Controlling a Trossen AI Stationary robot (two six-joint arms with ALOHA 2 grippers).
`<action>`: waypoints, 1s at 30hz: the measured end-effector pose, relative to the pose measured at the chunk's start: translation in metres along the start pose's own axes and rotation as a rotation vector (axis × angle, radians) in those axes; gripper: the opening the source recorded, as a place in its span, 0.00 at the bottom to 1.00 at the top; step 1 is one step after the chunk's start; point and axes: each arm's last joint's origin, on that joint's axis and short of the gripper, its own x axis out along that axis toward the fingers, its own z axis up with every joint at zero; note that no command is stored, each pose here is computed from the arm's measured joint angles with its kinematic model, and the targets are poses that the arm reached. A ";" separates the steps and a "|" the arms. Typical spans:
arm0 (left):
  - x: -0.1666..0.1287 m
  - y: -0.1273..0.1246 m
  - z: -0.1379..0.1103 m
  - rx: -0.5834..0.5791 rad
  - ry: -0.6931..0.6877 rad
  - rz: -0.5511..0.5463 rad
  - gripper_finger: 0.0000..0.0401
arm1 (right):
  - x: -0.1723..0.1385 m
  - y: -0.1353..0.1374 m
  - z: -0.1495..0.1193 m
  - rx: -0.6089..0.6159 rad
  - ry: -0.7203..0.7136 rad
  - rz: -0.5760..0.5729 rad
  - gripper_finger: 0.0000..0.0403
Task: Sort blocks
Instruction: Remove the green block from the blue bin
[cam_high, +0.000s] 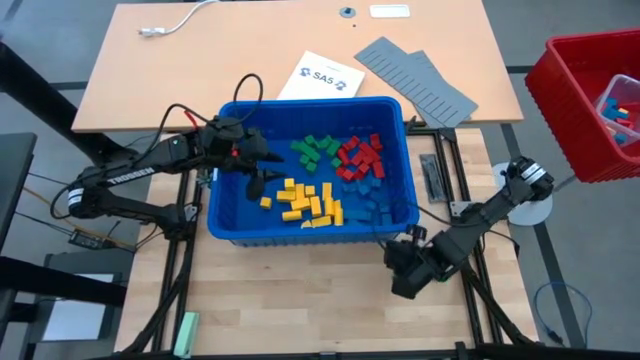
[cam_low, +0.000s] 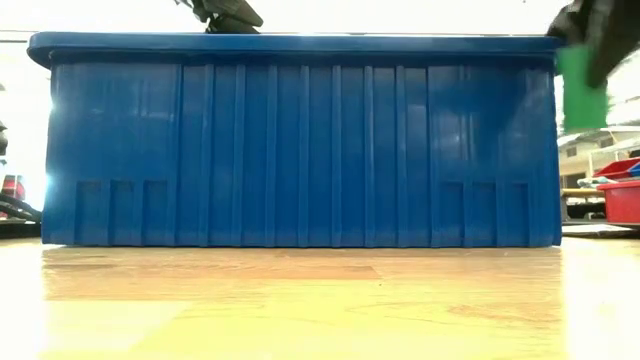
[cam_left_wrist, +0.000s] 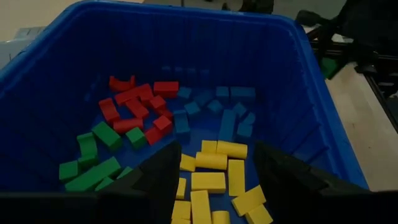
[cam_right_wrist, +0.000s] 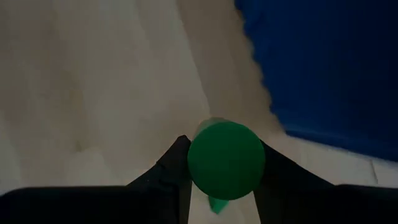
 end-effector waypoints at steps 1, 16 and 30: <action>0.000 0.000 0.000 0.000 0.000 0.000 0.53 | 0.005 -0.001 -0.006 -0.003 0.007 -0.021 0.29; 0.000 0.000 0.000 -0.001 0.005 0.000 0.53 | -0.014 -0.018 -0.037 0.119 -0.034 -0.126 0.29; 0.000 0.000 -0.001 0.000 0.007 0.000 0.53 | 0.051 -0.047 -0.089 0.493 0.057 -0.208 0.30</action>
